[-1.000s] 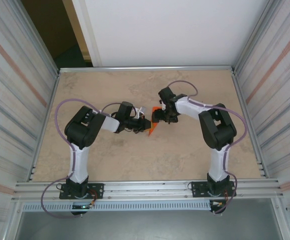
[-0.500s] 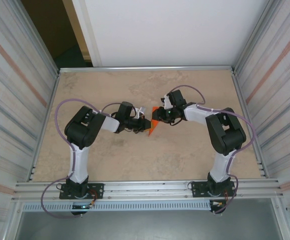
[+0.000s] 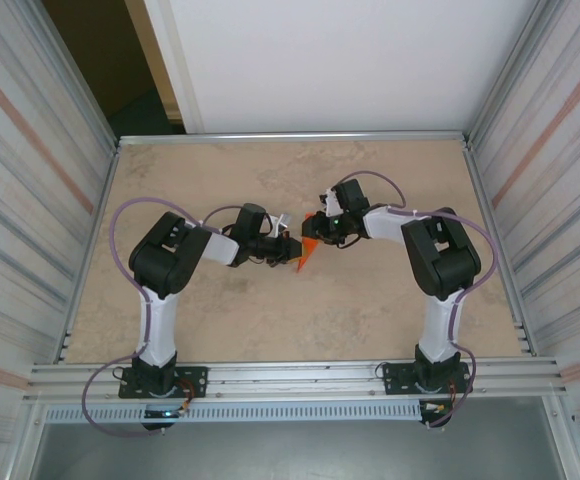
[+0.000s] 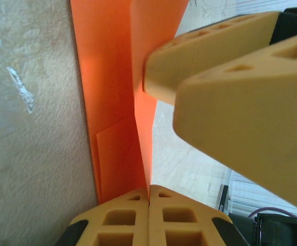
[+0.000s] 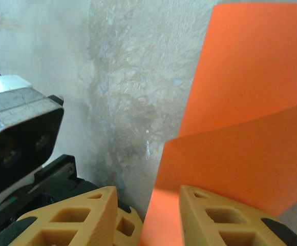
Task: Fold a paper plane with a square sheet of paper (pick it up from the middle)
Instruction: Fold the wing for the fifth time at the center of the table.
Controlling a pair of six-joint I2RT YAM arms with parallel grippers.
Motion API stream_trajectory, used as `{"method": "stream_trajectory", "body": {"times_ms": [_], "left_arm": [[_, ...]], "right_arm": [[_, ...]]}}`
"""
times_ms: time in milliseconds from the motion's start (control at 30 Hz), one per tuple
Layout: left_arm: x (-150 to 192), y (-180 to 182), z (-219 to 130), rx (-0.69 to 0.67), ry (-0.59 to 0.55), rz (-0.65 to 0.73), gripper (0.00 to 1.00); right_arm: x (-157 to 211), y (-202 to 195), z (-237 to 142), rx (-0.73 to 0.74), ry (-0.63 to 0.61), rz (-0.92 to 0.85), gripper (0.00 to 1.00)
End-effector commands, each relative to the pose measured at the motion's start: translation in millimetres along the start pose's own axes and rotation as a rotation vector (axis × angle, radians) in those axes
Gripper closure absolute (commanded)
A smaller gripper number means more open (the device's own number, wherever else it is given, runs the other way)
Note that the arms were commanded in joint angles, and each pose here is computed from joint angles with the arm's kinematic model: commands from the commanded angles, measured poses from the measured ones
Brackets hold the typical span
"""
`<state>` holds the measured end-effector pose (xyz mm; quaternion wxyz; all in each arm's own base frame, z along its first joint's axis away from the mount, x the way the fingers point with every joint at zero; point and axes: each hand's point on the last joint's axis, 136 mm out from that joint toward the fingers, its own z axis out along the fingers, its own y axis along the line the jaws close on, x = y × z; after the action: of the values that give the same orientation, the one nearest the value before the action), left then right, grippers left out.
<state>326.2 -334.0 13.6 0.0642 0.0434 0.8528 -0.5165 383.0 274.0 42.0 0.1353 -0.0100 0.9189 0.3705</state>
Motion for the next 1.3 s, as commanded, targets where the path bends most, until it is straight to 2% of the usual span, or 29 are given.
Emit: {"method": "stream_trajectory", "body": {"times_ms": [0, 267, 533, 733, 867, 1033, 1133, 1267], "left_arm": [[69, 122, 0, -0.334, 0.1, -0.189, 1.0], [69, 120, -1, -0.334, 0.098, -0.184, 0.99], [62, 106, -5, -0.318, 0.083, -0.162, 0.95], [52, 79, -15, -0.286, 0.058, -0.13, 0.86], [46, 48, -22, -0.24, 0.037, -0.094, 0.81], [45, 30, -39, -0.251, 0.0, -0.077, 0.74], [37, 14, -49, -0.243, -0.044, -0.038, 0.74], [23, -16, -51, -0.184, -0.088, 0.029, 0.81]], "right_arm": [[-1, -3, 6, -0.001, 0.022, -0.007, 0.64], [3, -10, 13, 0.019, 0.05, 0.008, 0.62], [12, -30, 22, 0.108, 0.097, 0.042, 0.62], [17, -46, 27, 0.181, 0.122, 0.071, 0.61], [19, -48, 28, 0.188, 0.128, 0.076, 0.62], [19, -46, 27, 0.183, 0.128, 0.077, 0.61], [19, -45, 27, 0.179, 0.13, 0.078, 0.61], [19, -42, 26, 0.17, 0.129, 0.08, 0.61]]}}
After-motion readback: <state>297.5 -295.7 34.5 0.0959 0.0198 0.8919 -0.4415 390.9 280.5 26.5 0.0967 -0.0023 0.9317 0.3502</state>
